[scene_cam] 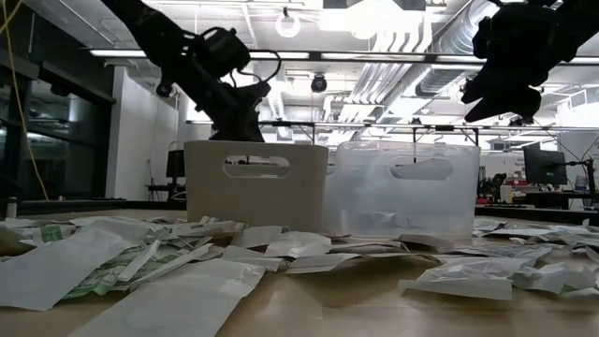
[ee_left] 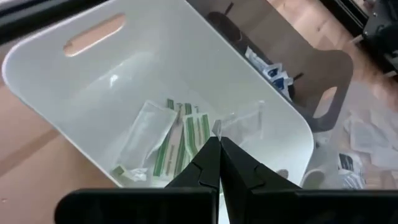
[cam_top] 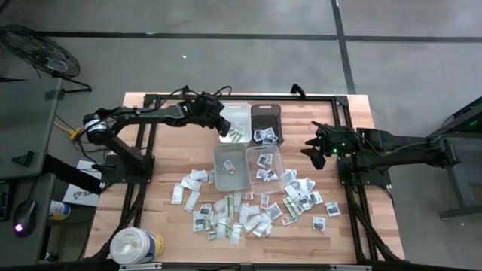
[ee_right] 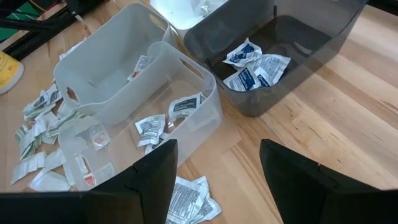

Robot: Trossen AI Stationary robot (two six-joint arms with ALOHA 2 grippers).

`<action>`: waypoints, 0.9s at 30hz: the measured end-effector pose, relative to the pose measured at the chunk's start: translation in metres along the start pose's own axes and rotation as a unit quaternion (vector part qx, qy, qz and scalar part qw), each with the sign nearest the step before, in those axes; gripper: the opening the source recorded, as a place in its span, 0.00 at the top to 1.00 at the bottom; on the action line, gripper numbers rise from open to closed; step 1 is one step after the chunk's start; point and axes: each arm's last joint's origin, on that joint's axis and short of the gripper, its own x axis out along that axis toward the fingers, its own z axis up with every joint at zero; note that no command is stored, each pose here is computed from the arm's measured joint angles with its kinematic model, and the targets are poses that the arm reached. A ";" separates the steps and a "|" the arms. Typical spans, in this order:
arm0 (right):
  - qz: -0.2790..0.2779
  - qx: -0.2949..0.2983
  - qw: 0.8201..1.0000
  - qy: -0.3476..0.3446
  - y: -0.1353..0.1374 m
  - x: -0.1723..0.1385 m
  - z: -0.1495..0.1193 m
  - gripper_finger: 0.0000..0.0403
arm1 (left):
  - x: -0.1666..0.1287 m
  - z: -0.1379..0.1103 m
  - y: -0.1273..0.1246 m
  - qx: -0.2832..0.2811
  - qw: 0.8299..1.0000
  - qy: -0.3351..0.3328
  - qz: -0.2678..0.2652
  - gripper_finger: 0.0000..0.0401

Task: Pick & Place First Aid Supplies
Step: Put the green bandage pack into the white bin

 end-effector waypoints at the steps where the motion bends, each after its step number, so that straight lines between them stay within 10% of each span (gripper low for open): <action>1: 0.000 0.000 1.000 0.000 0.000 0.000 0.000 0.45 | 0.001 0.000 0.000 0.000 1.000 0.002 0.001 1.00; 27: 0.008 0.004 1.000 0.006 0.000 0.000 0.000 0.45 | -0.016 0.006 0.015 0.065 0.995 0.034 -0.067 0.70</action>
